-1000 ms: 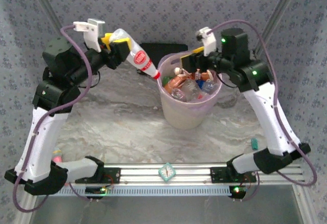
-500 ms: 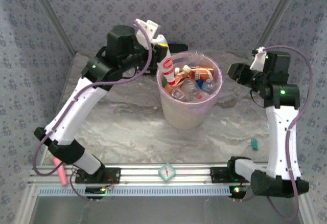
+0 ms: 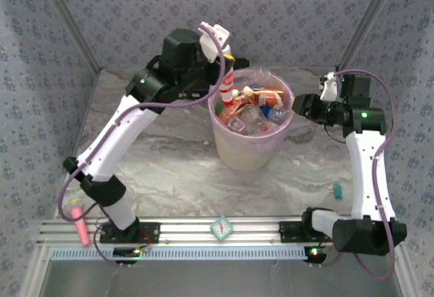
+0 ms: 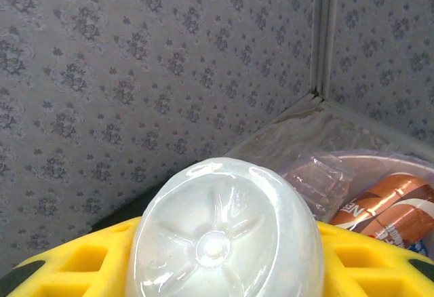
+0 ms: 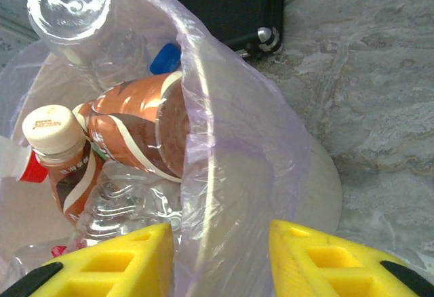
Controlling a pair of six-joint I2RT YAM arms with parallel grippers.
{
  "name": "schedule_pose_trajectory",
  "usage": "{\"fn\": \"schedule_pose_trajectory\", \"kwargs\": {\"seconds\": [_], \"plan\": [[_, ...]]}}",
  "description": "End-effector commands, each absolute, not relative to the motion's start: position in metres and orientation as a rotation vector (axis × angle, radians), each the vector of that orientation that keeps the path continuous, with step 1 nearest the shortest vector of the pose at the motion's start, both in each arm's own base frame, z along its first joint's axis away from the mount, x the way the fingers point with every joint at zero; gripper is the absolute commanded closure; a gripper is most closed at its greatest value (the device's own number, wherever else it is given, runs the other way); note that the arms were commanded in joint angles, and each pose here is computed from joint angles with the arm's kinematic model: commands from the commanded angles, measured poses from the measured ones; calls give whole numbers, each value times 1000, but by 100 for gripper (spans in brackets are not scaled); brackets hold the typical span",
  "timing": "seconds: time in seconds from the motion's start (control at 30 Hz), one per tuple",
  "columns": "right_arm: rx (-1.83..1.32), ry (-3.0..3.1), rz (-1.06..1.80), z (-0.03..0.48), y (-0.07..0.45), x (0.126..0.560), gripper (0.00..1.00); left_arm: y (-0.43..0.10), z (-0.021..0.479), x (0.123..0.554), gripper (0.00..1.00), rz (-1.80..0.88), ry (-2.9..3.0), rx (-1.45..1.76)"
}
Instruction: Put the plastic bottles in the bin
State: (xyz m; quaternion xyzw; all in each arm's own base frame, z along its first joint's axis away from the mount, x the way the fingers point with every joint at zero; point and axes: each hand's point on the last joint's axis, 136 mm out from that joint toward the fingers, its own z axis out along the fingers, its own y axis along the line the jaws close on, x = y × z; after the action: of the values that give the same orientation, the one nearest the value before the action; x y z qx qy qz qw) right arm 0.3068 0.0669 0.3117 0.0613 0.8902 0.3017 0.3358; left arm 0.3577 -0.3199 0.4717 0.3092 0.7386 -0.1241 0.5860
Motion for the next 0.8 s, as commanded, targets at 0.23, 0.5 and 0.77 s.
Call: {"fn": "schedule_pose_trajectory", "kwargs": {"seconds": [0.23, 0.5, 0.77], "plan": [[60, 2334, 816, 309, 78, 302, 56, -316, 418, 370, 52, 0, 1896, 934], [52, 2333, 808, 308, 79, 304, 56, -329, 370, 362, 46, -39, 2018, 1091], [45, 2341, 813, 305, 83, 305, 56, -350, 355, 352, 13, -184, 2033, 1160]]}}
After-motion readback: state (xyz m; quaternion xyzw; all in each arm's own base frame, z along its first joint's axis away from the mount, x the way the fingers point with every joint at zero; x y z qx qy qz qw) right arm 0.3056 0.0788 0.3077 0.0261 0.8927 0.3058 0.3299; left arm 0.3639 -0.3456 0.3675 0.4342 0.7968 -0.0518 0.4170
